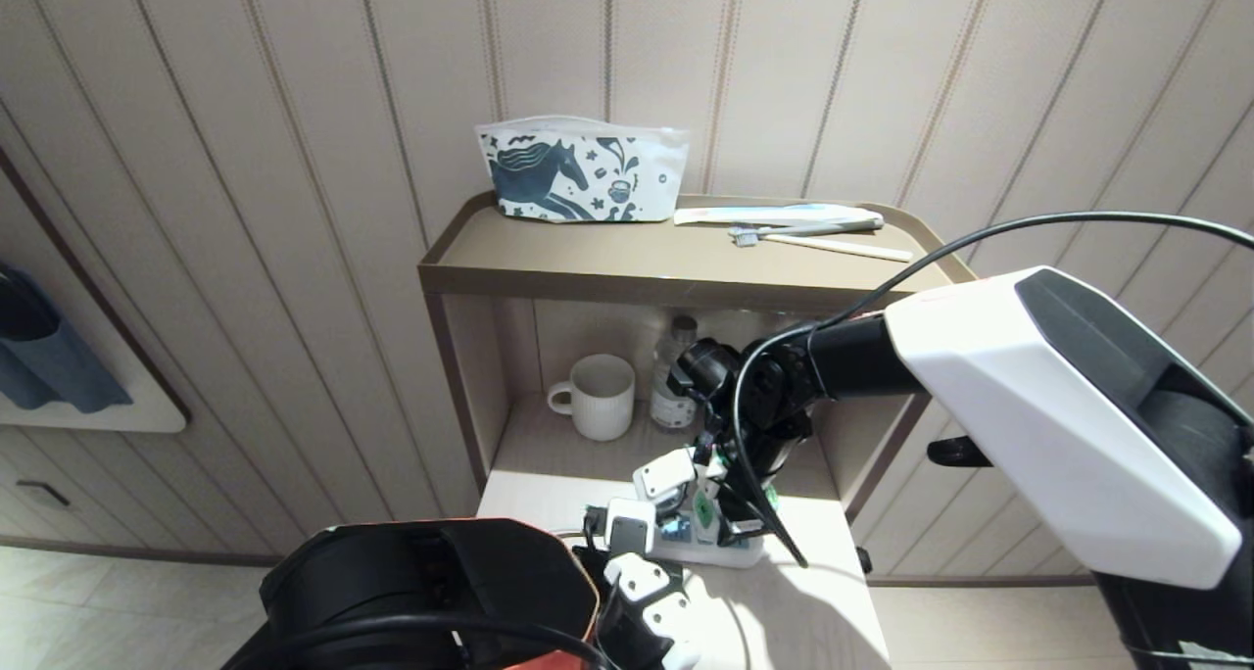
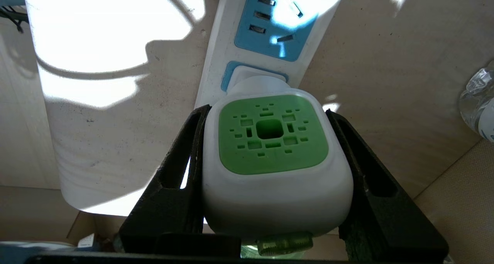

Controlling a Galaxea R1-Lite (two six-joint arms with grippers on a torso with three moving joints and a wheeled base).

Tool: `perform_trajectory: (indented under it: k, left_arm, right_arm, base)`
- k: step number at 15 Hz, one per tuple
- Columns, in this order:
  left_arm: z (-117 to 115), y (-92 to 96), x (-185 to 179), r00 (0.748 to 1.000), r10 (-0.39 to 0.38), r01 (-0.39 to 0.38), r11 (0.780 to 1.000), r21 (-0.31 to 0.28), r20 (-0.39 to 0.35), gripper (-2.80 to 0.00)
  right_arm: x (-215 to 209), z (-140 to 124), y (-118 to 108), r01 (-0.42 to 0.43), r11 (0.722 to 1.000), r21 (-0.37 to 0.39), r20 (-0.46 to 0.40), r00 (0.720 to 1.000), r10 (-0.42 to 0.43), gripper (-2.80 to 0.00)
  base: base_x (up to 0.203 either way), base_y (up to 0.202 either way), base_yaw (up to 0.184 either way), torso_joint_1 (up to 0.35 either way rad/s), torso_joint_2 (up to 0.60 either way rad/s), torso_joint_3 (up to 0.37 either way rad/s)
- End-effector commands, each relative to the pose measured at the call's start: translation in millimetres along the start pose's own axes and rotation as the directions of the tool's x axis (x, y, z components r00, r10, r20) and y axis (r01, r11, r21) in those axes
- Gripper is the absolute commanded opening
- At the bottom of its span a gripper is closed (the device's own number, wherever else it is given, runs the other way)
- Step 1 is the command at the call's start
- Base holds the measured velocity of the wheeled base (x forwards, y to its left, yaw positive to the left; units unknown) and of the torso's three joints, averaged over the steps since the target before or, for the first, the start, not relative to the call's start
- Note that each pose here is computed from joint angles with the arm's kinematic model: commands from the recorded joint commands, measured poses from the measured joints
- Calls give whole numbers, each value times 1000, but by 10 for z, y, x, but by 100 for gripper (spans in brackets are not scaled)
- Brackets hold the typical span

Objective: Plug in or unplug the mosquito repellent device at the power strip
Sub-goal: Hold the socket with your left hand and unplug it with your right hand

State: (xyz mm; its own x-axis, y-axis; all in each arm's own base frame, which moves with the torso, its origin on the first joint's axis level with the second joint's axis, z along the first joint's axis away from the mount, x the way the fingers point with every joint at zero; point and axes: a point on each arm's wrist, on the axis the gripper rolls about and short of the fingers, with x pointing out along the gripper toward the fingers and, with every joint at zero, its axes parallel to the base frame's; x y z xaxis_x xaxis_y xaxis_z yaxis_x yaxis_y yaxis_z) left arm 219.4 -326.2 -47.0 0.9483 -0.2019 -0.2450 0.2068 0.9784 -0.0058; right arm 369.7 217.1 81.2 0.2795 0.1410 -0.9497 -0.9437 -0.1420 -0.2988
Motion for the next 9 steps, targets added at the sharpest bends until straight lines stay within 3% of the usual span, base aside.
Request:
perform_trajectory:
  k: [1, 9]
  left_arm:
    - [15, -2, 1, 1000, 4, -4, 1000, -10, 10, -280]
    - [5, -21, -39, 1000, -7, 7, 1000, -6, 7, -280]
  right_arm:
    - [-71, 5, 6, 4, 1000, -7, 19, 1000, -4, -280]
    - [-125, 29, 51, -10, 1000, -1, 52, 999, 10, -280]
  base:
    - [0, 0, 0, 0, 0, 0]
    - [0, 0, 0, 0, 0, 0]
